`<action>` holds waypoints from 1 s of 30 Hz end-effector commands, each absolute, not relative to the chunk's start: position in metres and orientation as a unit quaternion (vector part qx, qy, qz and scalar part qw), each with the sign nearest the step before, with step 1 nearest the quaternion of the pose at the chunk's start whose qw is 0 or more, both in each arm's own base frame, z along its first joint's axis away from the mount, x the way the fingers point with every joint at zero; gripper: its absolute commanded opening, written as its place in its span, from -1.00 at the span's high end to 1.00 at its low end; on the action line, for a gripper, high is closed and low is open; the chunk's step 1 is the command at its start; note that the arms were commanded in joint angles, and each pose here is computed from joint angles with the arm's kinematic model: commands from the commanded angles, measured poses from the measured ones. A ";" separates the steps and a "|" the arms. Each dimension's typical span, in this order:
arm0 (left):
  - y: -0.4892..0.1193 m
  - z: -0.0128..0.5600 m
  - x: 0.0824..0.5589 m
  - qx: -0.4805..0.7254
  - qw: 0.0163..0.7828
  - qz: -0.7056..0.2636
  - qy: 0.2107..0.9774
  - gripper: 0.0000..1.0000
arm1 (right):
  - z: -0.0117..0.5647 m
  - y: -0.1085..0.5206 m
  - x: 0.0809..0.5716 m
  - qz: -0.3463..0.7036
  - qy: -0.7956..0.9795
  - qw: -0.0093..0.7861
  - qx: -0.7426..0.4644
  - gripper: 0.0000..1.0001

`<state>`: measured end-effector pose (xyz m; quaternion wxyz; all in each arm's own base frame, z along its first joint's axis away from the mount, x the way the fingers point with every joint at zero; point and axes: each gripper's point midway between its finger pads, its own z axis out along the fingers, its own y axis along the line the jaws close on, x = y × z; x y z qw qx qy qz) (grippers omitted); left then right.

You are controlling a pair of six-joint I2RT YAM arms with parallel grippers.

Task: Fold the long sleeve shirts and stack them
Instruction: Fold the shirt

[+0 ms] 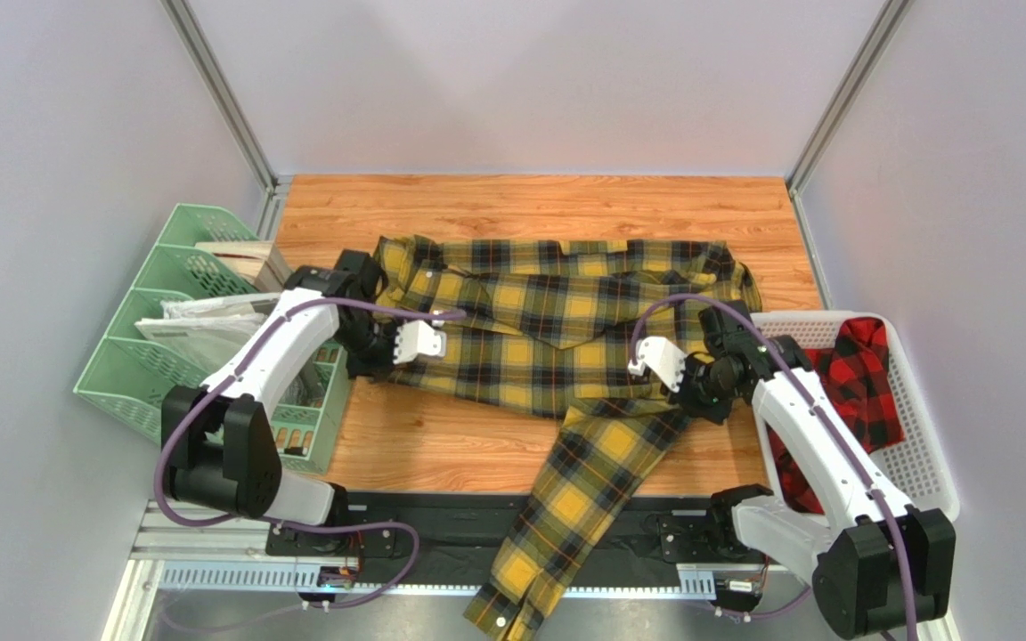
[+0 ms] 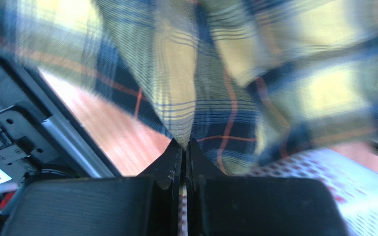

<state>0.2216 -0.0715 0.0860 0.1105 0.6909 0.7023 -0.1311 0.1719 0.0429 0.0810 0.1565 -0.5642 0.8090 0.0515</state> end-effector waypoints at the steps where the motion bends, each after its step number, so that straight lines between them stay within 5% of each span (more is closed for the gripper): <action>1: -0.079 0.117 0.239 0.670 0.147 -0.160 0.710 1.00 | 0.120 0.044 0.205 0.038 0.812 0.201 -0.547 1.00; 14: -0.087 0.157 0.369 0.589 0.256 -0.101 0.760 1.00 | 0.175 0.042 0.311 0.025 0.821 0.268 -0.503 1.00; 30: -0.077 0.120 0.438 0.546 0.253 -0.069 0.795 1.00 | 0.166 0.038 0.419 -0.008 0.832 0.277 -0.480 1.00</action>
